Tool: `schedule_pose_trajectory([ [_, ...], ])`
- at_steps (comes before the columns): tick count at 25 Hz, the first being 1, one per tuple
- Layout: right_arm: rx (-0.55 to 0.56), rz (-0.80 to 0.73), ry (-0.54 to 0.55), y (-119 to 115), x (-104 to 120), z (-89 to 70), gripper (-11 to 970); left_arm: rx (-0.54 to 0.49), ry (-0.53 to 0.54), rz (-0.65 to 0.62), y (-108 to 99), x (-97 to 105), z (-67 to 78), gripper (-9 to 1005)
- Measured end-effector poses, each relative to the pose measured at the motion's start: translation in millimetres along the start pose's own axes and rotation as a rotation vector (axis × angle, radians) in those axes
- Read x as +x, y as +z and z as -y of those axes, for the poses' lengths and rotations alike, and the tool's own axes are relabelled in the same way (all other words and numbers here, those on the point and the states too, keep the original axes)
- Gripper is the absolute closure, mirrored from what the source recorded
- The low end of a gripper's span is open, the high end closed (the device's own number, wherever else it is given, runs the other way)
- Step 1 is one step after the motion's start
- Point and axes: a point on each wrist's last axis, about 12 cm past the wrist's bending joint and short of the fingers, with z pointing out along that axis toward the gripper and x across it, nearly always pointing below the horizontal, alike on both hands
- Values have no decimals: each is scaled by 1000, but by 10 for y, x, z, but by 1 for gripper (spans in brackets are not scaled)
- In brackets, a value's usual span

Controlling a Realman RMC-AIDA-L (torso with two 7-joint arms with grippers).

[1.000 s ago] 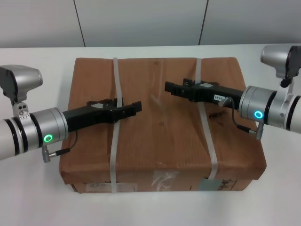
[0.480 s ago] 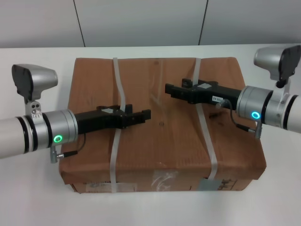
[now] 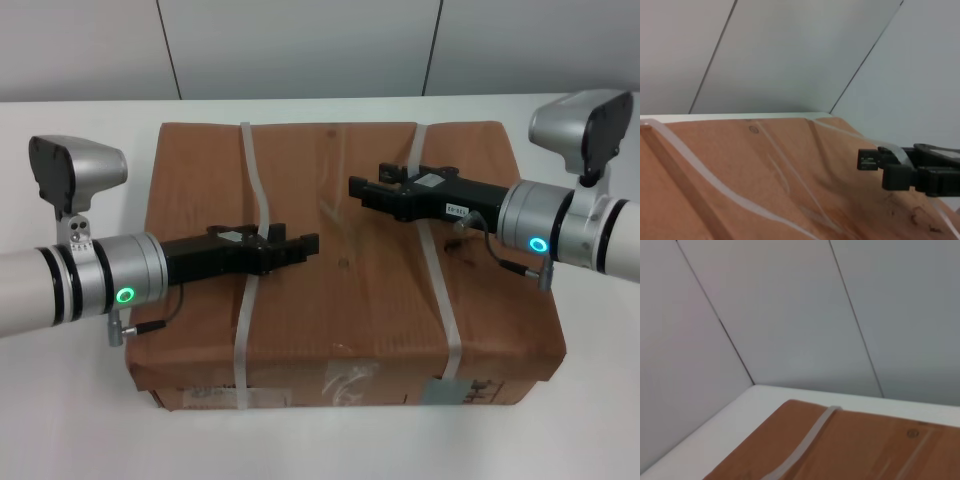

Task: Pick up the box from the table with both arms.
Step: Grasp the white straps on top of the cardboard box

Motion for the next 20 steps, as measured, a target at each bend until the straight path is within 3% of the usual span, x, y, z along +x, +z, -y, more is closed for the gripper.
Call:
schedule_pose_trajectory([
  [11,24,37,2,-37,59,15,439,-10,14,9,-24,16,-16,525],
  [16,23,38,2,-36,59,13,501,-10,15,10,-21,17,-13,751],
  [20,22,39,2,-36,58,13,538,-9,20,10,-18,15,-11,874],
])
